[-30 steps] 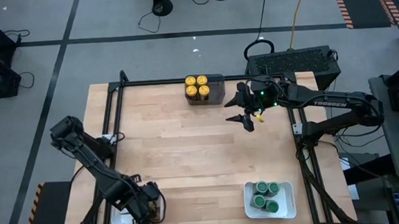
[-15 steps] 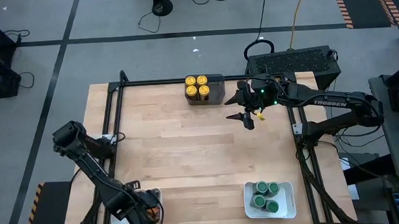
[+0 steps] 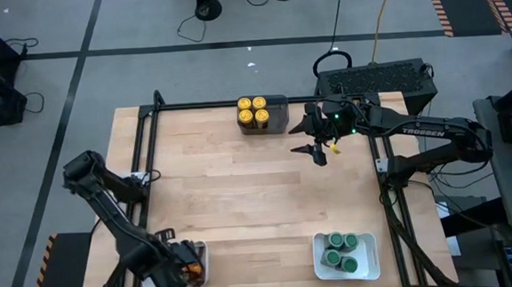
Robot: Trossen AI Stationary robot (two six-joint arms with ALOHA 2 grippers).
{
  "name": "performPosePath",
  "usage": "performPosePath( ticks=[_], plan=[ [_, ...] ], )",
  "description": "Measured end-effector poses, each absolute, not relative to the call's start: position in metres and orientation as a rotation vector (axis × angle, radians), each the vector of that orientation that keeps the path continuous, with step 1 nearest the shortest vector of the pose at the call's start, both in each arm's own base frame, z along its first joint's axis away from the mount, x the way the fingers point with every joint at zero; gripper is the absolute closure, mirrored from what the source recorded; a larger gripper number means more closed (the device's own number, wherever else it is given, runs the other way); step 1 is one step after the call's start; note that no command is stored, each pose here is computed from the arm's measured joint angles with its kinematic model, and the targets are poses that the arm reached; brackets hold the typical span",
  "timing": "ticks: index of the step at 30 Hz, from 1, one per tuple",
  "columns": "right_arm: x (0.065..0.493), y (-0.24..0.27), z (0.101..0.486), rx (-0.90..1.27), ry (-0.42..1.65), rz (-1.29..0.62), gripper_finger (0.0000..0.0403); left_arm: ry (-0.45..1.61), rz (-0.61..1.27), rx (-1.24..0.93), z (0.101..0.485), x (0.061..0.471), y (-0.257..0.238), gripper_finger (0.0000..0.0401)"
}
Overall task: Sort spices by type
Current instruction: Put the orange seasoning pack into the left white bin
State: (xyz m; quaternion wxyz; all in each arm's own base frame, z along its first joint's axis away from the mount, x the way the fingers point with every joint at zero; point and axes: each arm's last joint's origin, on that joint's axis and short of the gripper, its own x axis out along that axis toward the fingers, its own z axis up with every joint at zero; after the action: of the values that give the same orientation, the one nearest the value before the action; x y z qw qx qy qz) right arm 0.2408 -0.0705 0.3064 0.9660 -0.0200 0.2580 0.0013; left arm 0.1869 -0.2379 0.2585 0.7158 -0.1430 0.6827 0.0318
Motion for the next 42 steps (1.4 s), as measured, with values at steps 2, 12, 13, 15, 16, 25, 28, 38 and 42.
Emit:
performPosePath(
  ticks=[2,12,13,15,16,25,28,38,42],
  plan=[
    [0.241,-0.070,0.306,-0.045,0.524,0.004,0.0149,1.495,0.088,-0.335,0.267,0.183,-0.232,0.0216],
    [0.240,-0.070,0.305,-0.061,0.532,0.011,0.0149,1.553,0.184,-0.263,0.258,0.170,-0.218,0.0216],
    [0.240,-0.070,0.305,-0.059,0.537,0.011,0.0149,1.541,0.168,-0.280,0.254,0.172,-0.220,0.0216],
    [0.239,-0.070,0.304,-0.058,0.549,0.013,0.0149,1.522,0.141,-0.303,0.246,0.174,-0.222,0.0216],
    [0.239,-0.070,0.304,-0.058,0.552,0.014,0.0149,1.519,0.138,-0.307,0.243,0.174,-0.222,0.0216],
    [0.239,-0.070,0.303,-0.062,0.555,0.015,0.0149,1.489,0.004,-0.238,0.225,0.186,-0.216,0.0216],
    [0.239,-0.070,0.303,-0.061,0.555,0.015,0.0149,1.511,-0.033,-0.213,0.219,0.190,-0.214,0.0216],
    [0.238,-0.070,0.302,-0.056,0.567,0.016,0.0149,1.515,-0.144,-0.255,0.202,0.192,-0.218,0.0216],
    [0.238,-0.070,0.302,-0.057,0.566,0.016,0.0149,1.533,-0.198,-0.261,0.198,0.191,-0.219,0.0216]
  ],
)
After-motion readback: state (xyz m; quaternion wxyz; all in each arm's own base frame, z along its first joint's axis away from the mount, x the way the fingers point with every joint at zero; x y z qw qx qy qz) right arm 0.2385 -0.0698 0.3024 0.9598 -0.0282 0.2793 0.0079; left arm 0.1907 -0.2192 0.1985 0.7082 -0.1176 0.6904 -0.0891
